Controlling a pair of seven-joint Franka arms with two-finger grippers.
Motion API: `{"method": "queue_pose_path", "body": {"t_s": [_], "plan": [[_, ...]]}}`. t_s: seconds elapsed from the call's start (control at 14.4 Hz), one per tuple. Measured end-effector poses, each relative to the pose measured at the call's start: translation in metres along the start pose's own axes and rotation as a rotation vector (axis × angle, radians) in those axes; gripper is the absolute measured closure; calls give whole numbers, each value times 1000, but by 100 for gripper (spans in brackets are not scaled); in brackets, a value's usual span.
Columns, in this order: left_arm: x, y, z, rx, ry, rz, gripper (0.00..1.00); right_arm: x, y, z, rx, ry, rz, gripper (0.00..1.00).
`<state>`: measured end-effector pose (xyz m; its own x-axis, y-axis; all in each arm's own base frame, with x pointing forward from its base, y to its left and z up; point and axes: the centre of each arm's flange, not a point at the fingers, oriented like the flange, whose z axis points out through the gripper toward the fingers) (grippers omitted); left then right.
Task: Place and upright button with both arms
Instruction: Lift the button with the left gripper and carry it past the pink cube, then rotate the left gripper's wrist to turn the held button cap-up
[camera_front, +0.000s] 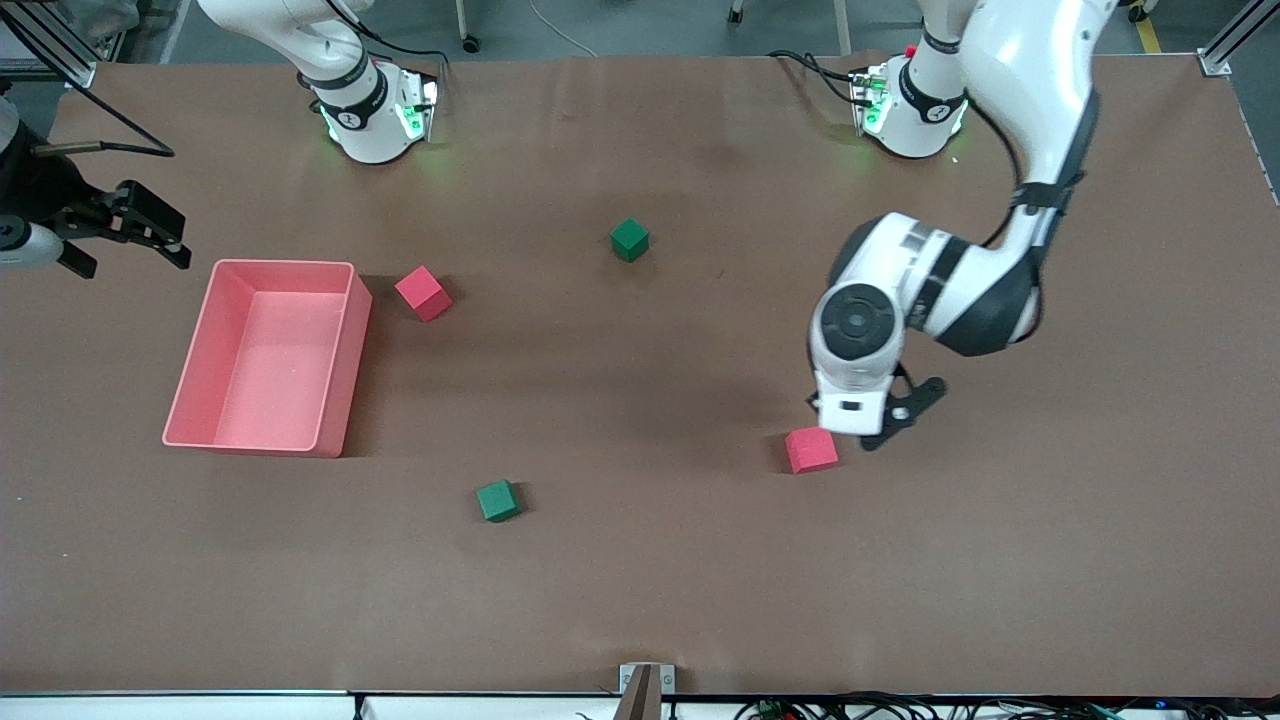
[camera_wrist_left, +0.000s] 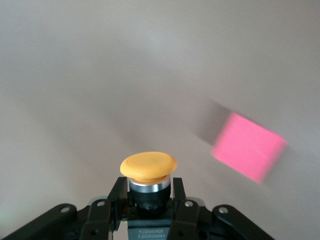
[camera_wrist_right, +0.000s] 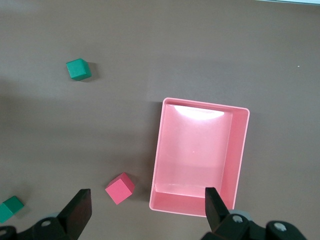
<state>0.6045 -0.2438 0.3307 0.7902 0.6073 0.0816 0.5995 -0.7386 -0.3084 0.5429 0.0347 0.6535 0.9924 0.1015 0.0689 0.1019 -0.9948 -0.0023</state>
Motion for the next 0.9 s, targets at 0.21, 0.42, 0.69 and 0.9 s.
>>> {"method": "queue_pose_path", "body": {"t_s": [0.21,0.42,0.69,0.9], "plan": [[54,-54,12,57,41,-83,59,-1,0,2,0,-13,0,0],[99,-93,30,118,101,-138,59,-4,-2,5,2,-41,-3,0],[154,-138,53,154,206,-212,59,-6,-6,7,3,-63,-10,0],[179,-162,79,152,324,-269,59,-8,-6,8,3,-77,-11,0]]}}
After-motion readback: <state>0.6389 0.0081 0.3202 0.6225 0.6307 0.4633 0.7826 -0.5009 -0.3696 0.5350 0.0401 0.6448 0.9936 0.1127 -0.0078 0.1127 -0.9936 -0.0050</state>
